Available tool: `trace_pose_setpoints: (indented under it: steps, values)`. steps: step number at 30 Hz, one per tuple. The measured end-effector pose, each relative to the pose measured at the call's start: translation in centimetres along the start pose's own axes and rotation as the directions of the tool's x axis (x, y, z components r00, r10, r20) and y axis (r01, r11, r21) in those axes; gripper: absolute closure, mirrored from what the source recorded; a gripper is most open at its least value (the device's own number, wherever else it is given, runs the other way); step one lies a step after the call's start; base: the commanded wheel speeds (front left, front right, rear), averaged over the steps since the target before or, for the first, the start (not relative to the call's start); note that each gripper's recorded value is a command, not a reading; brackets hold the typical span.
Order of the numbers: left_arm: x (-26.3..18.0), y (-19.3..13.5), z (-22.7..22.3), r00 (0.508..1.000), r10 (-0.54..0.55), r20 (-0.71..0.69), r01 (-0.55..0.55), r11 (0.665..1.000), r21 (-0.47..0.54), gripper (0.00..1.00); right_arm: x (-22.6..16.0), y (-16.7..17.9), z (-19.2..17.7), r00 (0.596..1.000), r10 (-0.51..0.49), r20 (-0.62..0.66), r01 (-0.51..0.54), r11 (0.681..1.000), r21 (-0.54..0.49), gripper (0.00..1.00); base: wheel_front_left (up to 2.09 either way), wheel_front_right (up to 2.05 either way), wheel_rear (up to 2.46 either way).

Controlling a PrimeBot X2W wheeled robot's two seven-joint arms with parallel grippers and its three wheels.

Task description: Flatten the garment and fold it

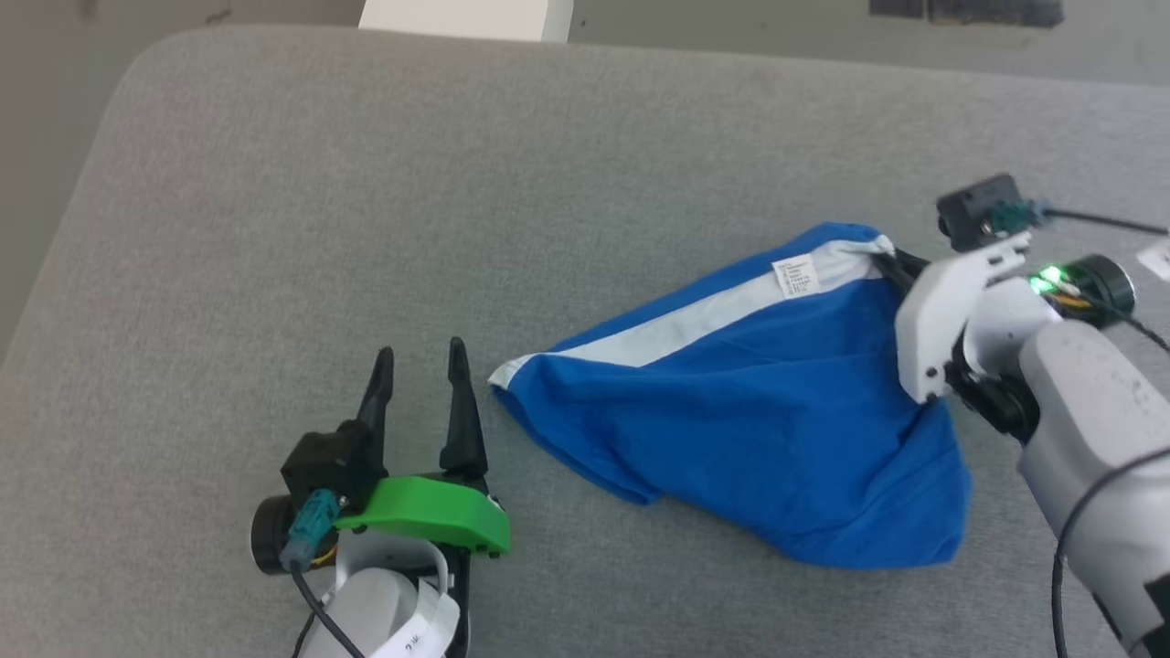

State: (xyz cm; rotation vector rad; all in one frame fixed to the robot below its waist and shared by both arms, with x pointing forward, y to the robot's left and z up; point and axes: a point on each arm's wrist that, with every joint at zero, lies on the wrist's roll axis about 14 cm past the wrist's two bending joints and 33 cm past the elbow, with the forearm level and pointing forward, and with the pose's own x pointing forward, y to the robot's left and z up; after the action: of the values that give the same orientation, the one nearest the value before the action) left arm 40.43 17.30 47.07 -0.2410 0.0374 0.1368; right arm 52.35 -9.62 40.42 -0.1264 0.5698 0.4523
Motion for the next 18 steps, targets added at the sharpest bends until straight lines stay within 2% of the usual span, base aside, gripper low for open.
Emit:
trace_pose_setpoints:
  steps: [4,5,11,18]
  values:
    - [-0.4,-1.5,-0.3,0.998,-0.059,-0.013,0.059,0.998,-0.008,0.00,-2.4,-1.5,-0.5,0.996,-0.068,0.059,0.067,0.997,0.027,1.00,0.00,0.00,0.00]
    - [-0.7,-3.2,-0.8,0.992,-0.120,-0.042,0.119,0.993,-0.019,0.00,-4.3,-2.0,-1.0,0.990,-0.106,0.092,0.101,0.993,0.054,1.00,0.00,0.00,0.00]
    - [0.0,-7.0,-1.0,0.967,-0.231,-0.106,0.223,0.972,-0.074,0.00,-7.7,-1.9,-1.8,0.981,-0.154,0.114,0.145,0.986,0.085,1.00,0.00,0.00,0.00]
    - [1.8,-8.9,-2.6,0.941,-0.222,-0.256,0.225,0.974,-0.016,0.00,-10.7,-2.2,-2.2,0.972,-0.204,0.118,0.192,0.976,0.108,1.00,0.00,0.00,0.00]
